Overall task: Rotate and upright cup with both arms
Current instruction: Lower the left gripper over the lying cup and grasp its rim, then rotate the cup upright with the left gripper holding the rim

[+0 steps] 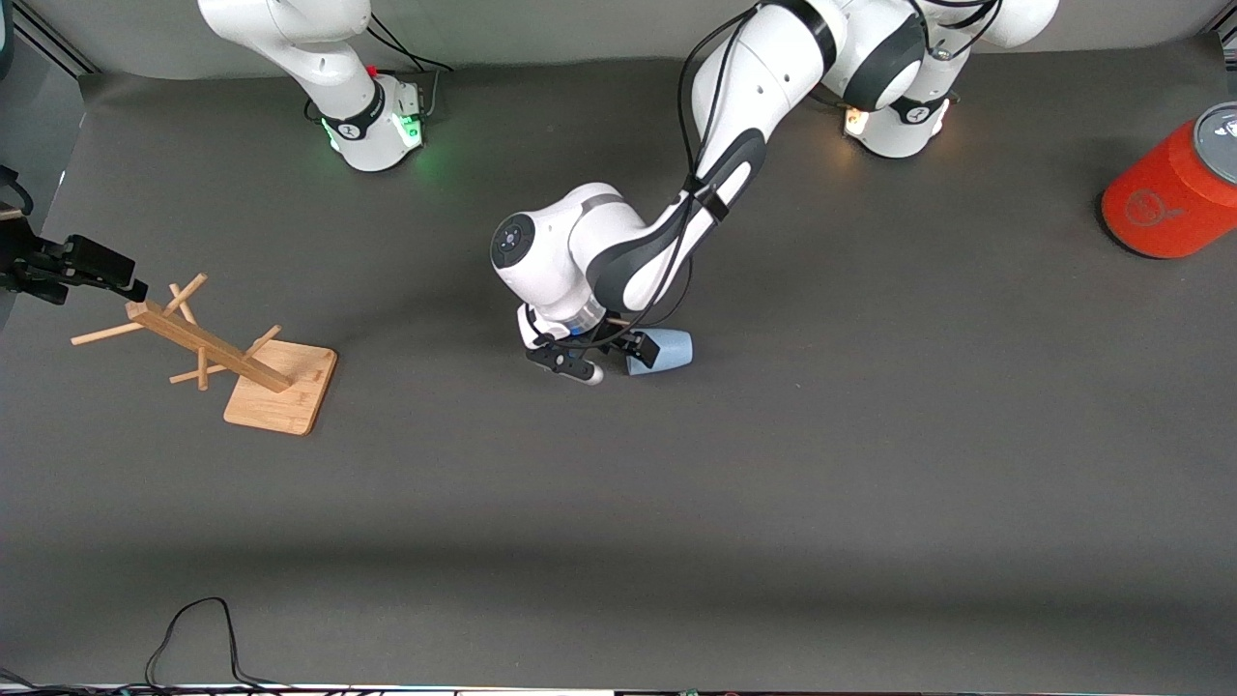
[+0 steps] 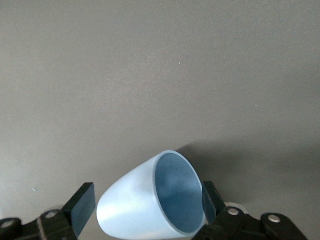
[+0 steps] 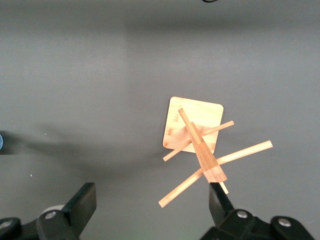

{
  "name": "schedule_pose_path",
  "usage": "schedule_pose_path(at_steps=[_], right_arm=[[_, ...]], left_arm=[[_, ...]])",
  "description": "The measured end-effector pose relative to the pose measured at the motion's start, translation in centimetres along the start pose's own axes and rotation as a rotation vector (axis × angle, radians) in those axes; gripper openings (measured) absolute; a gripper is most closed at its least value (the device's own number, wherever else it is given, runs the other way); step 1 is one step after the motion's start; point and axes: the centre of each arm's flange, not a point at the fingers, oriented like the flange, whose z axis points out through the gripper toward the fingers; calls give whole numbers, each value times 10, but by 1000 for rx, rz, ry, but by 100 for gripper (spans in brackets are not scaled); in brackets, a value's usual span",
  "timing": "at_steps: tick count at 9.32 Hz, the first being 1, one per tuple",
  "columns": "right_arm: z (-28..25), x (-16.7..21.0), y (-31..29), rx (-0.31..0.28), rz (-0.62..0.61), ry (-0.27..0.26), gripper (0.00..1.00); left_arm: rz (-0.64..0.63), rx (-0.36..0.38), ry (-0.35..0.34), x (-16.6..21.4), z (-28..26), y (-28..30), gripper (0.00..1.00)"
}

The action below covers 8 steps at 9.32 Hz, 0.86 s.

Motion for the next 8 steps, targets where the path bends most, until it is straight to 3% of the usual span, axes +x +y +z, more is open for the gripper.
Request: schedule_pose_path(at_steps=[2, 5, 7, 8], right_arm=[[1, 0, -4, 0, -7, -2, 100], [1, 0, -4, 0, -8, -3, 100], [2, 0, -6, 0, -11, -3, 100], [2, 0, -8, 0, -15, -5, 100]], left_arm=[[67, 23, 2, 1, 7, 0, 87], [123, 56, -9, 0, 26, 7, 65], [179, 77, -1, 0, 27, 8, 28], [213, 93, 1, 1, 25, 4, 15]])
